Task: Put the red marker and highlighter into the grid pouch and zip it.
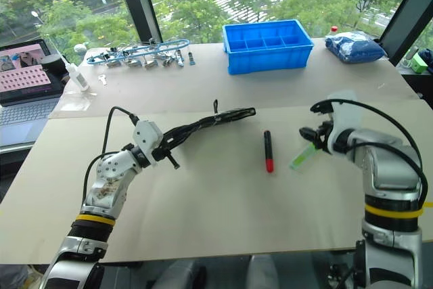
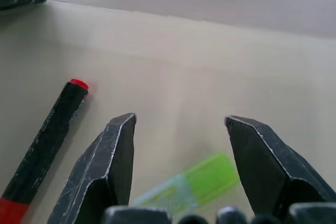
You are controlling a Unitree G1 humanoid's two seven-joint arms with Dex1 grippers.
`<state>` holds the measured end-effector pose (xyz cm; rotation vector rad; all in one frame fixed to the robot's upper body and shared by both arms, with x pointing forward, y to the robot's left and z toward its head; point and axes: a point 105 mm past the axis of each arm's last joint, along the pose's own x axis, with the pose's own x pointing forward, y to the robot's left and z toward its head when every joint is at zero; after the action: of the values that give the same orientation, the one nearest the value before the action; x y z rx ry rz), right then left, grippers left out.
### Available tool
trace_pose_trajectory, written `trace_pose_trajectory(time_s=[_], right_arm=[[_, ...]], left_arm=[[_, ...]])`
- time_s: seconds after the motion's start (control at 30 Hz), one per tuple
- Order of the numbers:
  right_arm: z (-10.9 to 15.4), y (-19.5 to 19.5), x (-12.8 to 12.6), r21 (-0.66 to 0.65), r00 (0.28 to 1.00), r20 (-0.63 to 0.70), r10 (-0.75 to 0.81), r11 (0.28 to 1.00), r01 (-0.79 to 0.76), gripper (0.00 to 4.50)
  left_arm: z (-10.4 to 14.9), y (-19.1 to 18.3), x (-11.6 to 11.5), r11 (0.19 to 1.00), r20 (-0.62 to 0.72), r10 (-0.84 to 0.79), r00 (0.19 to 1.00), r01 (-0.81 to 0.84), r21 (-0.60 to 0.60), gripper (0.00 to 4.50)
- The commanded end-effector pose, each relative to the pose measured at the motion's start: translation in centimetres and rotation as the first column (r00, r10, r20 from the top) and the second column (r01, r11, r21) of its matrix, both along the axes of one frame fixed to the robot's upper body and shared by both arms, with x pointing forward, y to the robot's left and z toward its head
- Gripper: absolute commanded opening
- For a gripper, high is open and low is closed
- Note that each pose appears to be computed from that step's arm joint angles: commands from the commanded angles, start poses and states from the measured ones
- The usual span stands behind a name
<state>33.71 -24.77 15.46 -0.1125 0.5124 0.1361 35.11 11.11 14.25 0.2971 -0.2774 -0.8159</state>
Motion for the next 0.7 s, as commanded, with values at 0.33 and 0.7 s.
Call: trace_pose_trajectory(time_s=[0.33,0.7], right_arm=[[1.1,1.8,-1.9,-0.049,0.989,0.033,-0.147,0.988,0.148,3.02],[-1.6,1.5,-2.0,-0.11,0.961,0.009,-0.275,0.955,0.274,3.02]], left_arm=[[1.3,-0.9,0.6,0.998,0.05,-0.005,0.999,0.008,-0.056,0.0],[1.1,-0.3,0.3,0.998,0.054,0.026,0.998,-0.022,-0.066,0.0]])
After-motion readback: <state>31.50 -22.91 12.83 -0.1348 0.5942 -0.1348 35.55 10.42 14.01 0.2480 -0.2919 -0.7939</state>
